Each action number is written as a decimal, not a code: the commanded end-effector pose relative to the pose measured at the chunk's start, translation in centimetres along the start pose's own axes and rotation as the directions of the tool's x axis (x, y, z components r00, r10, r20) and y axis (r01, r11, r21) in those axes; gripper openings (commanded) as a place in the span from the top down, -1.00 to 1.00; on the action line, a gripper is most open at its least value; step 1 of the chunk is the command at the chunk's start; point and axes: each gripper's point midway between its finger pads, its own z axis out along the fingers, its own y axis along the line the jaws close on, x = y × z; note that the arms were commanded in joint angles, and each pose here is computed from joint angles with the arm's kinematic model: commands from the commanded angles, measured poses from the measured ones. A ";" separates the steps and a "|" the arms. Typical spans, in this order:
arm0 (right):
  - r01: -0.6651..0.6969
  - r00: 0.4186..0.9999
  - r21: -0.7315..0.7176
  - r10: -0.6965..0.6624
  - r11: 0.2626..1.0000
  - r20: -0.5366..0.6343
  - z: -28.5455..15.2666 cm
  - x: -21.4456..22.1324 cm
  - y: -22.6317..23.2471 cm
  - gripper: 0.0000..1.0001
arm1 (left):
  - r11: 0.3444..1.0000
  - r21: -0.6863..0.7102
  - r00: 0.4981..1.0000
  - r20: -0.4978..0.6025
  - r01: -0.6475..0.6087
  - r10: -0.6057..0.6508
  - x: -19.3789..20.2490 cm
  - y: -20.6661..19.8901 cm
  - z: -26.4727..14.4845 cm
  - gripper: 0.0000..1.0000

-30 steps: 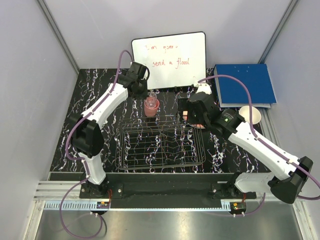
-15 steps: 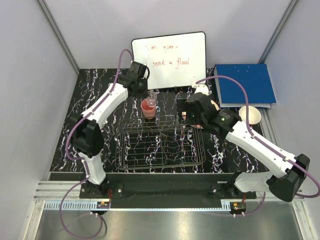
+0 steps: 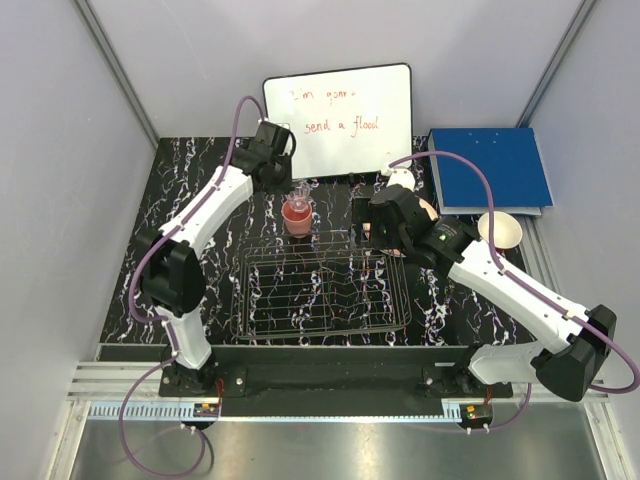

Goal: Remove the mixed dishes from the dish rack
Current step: Place the cup into the cup, then reset both arms

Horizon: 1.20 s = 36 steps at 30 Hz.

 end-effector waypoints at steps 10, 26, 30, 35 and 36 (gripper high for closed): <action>-0.022 0.999 -0.033 0.023 0.999 0.025 0.1 -0.6 0.8 -0.97 | 1.000 0.011 0.999 0.051 -0.004 0.003 -0.9 0.3 -1.1 -0.24; -0.028 0.999 -0.041 0.029 0.999 0.023 0.3 -0.6 1.1 -0.98 | 0.999 0.004 0.947 0.318 0.040 -0.040 -8.0 0.3 -8.5 -0.98; -0.033 0.999 -0.048 0.033 0.998 0.016 0.5 -0.4 1.3 -0.97 | 0.999 -0.003 0.951 0.306 0.040 -0.037 -7.1 0.7 -8.2 -0.98; -0.029 0.999 -0.089 0.032 0.996 0.037 -0.1 -0.5 1.5 -0.96 | 0.997 0.038 0.950 0.304 0.065 -0.074 -5.4 0.5 -9.1 -0.98; -0.017 0.999 -0.119 0.023 0.993 0.048 -0.6 -0.5 1.7 -0.96 | 0.997 0.050 0.945 0.319 0.066 -0.078 -5.2 0.4 -9.6 -0.98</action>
